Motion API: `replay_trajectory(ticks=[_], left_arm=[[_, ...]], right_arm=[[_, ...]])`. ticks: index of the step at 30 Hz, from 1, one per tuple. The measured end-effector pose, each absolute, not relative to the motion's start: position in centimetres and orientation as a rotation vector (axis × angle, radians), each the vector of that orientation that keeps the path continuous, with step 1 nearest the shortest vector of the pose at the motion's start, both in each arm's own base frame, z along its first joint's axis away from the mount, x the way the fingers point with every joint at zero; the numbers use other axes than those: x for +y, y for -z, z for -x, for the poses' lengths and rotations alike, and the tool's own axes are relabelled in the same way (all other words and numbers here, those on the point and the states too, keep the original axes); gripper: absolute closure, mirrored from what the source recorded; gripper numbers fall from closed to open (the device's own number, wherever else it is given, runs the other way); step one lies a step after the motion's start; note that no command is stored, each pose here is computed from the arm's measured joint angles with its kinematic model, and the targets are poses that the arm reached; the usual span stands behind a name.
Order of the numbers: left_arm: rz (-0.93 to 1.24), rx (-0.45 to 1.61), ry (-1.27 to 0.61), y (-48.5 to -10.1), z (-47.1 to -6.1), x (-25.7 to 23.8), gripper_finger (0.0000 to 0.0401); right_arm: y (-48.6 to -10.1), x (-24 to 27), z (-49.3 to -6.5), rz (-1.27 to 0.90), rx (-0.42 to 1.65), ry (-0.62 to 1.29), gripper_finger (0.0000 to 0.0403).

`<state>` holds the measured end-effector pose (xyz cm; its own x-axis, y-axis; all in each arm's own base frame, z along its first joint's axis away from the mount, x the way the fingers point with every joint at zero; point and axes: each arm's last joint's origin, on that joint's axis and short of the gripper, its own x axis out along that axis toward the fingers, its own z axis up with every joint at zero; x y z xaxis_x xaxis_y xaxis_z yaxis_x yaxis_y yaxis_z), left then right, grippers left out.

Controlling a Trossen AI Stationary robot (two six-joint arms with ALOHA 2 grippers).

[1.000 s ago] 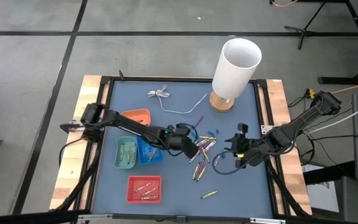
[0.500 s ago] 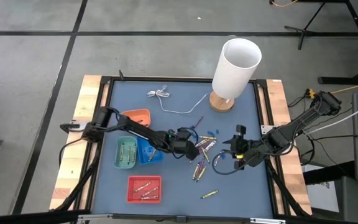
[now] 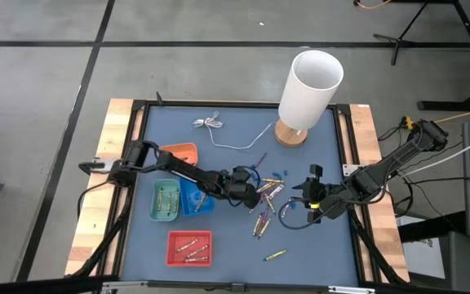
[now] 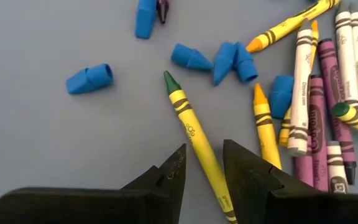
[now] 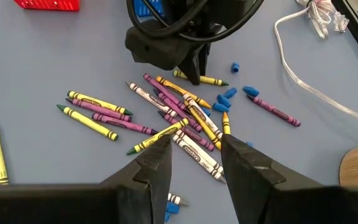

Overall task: Sort crayons
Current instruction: Put the green crayon into the blue green bin

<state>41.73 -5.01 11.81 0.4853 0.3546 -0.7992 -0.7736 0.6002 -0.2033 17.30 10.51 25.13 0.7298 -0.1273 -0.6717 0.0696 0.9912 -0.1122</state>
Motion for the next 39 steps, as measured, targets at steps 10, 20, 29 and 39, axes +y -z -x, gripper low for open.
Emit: replay_trajectory(ticks=[10, 20, 29, 39], left_arm=[[0.594, 0.817, -0.747, -11.7, -41.5, -5.0, 0.0330], [0.589, 0.821, -0.747, -11.7, -41.5, -5.0, 0.0394], [0.576, 0.830, -0.724, -12.3, -41.3, -5.1, 0.0396], [0.565, 0.787, -0.633, -18.8, -39.6, -5.6, 0.0396]], right_arm=[[-25.1, 10.5, -17.3, 0.082, 0.745, 0.108, 0.0265], [-25.1, 10.5, -17.3, 0.081, 0.746, 0.108, 0.0265], [-25.1, 10.5, -17.3, 0.081, 0.746, 0.108, 0.0265], [-25.1, 10.5, -17.3, 0.080, 0.747, 0.105, 0.0265]])
